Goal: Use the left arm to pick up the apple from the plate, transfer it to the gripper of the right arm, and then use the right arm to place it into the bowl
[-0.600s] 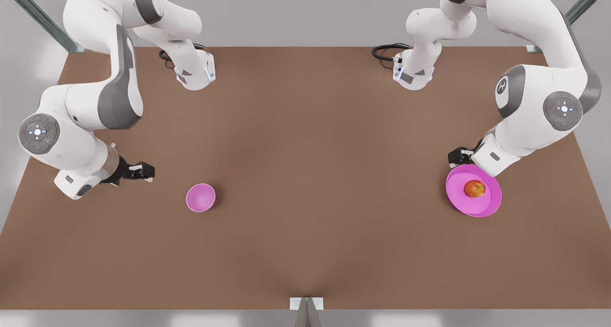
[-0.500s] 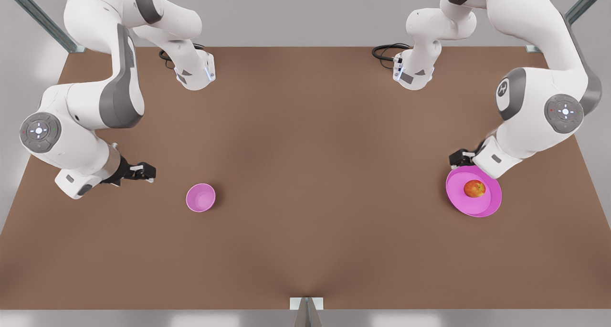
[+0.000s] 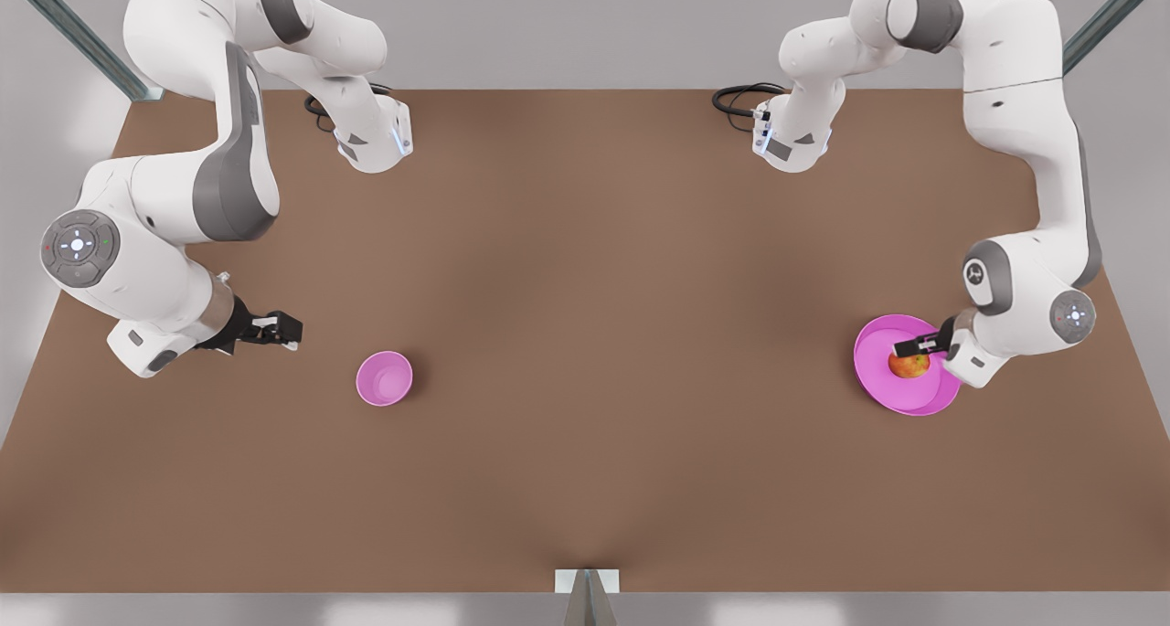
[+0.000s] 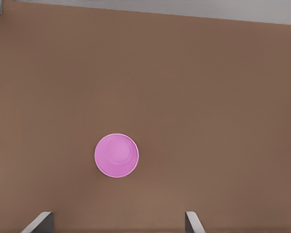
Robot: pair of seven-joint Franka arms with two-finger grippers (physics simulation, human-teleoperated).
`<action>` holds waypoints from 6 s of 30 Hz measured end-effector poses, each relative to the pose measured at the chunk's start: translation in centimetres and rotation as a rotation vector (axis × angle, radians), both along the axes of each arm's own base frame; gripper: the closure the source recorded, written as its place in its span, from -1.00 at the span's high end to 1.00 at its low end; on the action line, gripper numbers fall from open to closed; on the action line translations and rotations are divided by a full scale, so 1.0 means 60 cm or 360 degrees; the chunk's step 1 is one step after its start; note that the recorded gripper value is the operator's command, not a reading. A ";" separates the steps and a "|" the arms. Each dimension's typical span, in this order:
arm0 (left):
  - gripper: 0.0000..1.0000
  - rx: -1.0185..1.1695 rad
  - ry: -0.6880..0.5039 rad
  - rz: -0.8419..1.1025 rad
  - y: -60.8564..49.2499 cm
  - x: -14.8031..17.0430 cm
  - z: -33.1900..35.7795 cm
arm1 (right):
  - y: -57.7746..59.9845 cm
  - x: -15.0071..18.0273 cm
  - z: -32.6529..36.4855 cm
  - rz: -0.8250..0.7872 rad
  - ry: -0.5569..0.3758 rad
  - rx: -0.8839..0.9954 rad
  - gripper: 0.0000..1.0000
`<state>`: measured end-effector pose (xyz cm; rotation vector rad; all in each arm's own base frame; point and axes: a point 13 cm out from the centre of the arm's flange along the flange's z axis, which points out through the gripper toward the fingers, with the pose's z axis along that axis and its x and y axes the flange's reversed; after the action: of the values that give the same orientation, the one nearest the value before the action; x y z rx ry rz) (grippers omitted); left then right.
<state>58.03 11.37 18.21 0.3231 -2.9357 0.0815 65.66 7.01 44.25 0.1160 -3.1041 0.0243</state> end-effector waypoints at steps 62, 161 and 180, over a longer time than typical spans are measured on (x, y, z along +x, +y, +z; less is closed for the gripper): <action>0.56 -0.1046 -0.0374 -0.0616 -0.823 0.089 0.088 | 0.388 0.061 -0.132 -0.0142 0.0283 0.1476 1.00; 1.00 -0.1853 -0.2381 -0.1816 -1.153 0.130 0.110 | 0.672 0.003 -0.333 -0.0148 -0.0372 0.2378 0.46; 1.00 -0.1343 -0.2267 -0.2557 -0.927 0.243 0.274 | 0.420 0.036 -0.420 0.0004 -0.0374 0.2075 0.44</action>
<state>72.59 -44.27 34.68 -2.9411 -2.3889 1.5987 67.80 32.21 19.06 0.1375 -2.7022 -2.0215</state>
